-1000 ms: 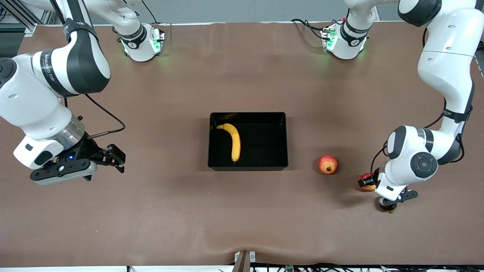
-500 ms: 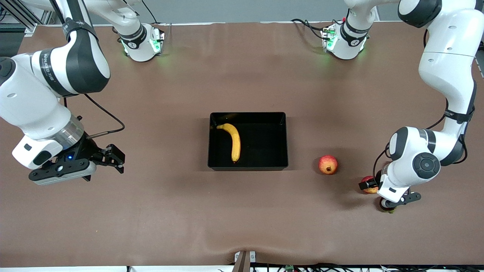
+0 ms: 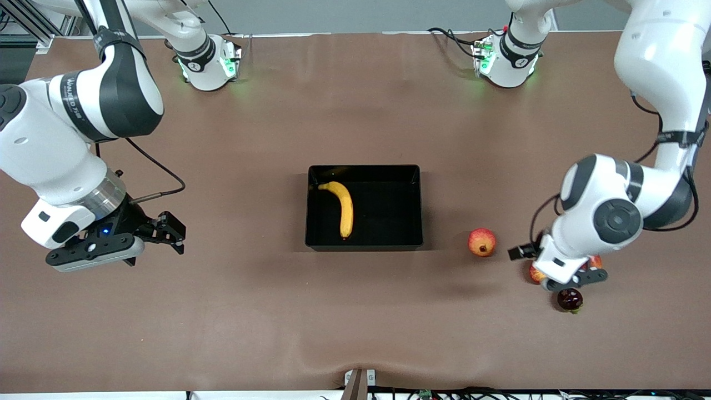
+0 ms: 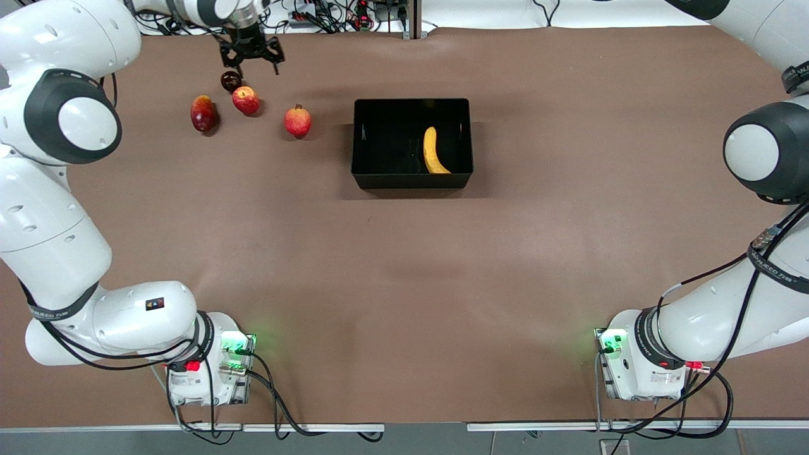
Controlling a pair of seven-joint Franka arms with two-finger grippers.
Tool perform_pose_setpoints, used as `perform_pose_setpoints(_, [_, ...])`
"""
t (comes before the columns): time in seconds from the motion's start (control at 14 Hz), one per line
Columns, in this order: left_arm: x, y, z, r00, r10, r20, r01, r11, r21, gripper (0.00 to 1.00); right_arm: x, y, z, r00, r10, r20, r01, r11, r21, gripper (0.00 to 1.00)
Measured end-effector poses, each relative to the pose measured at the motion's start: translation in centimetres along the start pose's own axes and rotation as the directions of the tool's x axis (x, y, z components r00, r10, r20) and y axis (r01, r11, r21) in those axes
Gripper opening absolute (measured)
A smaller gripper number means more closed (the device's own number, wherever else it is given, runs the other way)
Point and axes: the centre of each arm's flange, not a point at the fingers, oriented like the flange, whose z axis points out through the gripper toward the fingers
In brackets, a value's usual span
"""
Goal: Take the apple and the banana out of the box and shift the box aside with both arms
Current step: 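Lower the apple beside the mango and open the left gripper, then move the left gripper into the tray and grasp the yellow banana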
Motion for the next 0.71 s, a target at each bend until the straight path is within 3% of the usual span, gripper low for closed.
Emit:
perform_pose_setpoints(0.29, [-6.6,9.6,-2.5,0.998,-0.056,0.024,0.057,0.998,-0.038,1.0,0.0,-0.8,0.2,1.0,-0.01,0.008,0.01,1.0,0.004,1.0])
perform_pose_setpoints(0.71, [-18.2,23.1,-1.4,0.999,-0.047,0.002,0.047,0.999,-0.005,1.0,-0.2,-0.8,1.8,0.999,-0.011,0.035,0.01,1.0,0.004,1.0])
